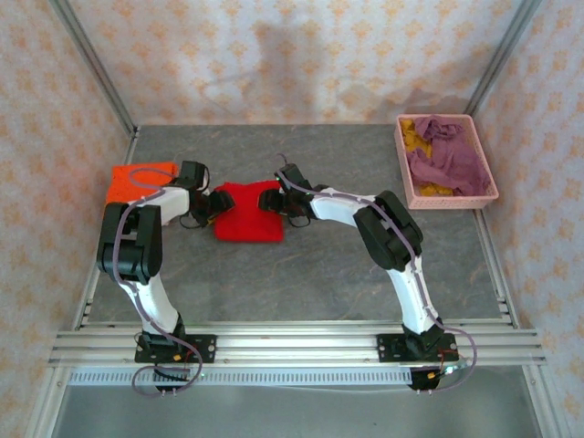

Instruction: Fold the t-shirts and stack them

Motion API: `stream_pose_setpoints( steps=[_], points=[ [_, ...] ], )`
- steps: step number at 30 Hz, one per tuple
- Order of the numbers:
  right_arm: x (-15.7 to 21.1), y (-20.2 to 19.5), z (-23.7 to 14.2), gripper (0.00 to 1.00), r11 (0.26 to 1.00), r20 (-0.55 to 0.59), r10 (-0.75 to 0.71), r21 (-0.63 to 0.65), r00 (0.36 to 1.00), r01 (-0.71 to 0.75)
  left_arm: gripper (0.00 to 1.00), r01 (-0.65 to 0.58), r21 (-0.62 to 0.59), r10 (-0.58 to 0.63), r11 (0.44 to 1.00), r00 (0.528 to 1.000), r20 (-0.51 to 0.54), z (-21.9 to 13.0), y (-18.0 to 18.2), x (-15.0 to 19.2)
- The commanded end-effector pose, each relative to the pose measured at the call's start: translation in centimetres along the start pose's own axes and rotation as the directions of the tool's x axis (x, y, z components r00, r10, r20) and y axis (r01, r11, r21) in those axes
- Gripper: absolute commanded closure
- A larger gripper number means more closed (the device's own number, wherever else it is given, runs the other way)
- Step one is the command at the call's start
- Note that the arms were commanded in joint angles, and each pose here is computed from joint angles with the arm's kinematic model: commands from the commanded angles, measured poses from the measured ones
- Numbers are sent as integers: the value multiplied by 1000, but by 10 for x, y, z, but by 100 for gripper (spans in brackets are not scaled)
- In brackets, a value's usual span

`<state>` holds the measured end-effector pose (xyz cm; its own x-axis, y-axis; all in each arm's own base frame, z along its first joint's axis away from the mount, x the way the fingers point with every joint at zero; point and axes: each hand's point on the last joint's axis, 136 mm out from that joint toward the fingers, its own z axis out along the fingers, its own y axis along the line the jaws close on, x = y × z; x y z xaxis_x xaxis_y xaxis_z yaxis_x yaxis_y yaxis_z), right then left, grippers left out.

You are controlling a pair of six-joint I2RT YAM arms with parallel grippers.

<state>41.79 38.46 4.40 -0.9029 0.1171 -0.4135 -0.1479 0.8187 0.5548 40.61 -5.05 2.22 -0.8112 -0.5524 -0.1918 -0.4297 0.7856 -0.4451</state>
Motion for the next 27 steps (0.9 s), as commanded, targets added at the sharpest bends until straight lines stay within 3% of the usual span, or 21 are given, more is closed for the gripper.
stream_pose_setpoints(
  steps=[1,4,8,15,20,27],
  points=[
    [12,-8,9,40,1000,-49,16,15,999,-15,35,-15,173,22,985,999,-35,40,-32,7],
    [12,-8,9,40,1000,-50,16,14,999,-16,39,-1,210,9,978,999,-36,42,-38,6],
    [15,-10,11,40,1000,-58,23,19,998,-22,59,-8,217,16,976,999,-34,41,-44,6],
    [16,-10,11,40,1000,-57,28,14,998,-27,70,-23,225,30,974,999,-28,41,-51,5],
    [15,-9,6,40,1000,-50,28,8,998,-28,100,-36,215,42,976,999,-23,40,-51,5],
    [2,9,-15,38,999,-1,5,-41,1000,-5,100,-138,167,137,976,990,18,25,-46,3]
  ],
)
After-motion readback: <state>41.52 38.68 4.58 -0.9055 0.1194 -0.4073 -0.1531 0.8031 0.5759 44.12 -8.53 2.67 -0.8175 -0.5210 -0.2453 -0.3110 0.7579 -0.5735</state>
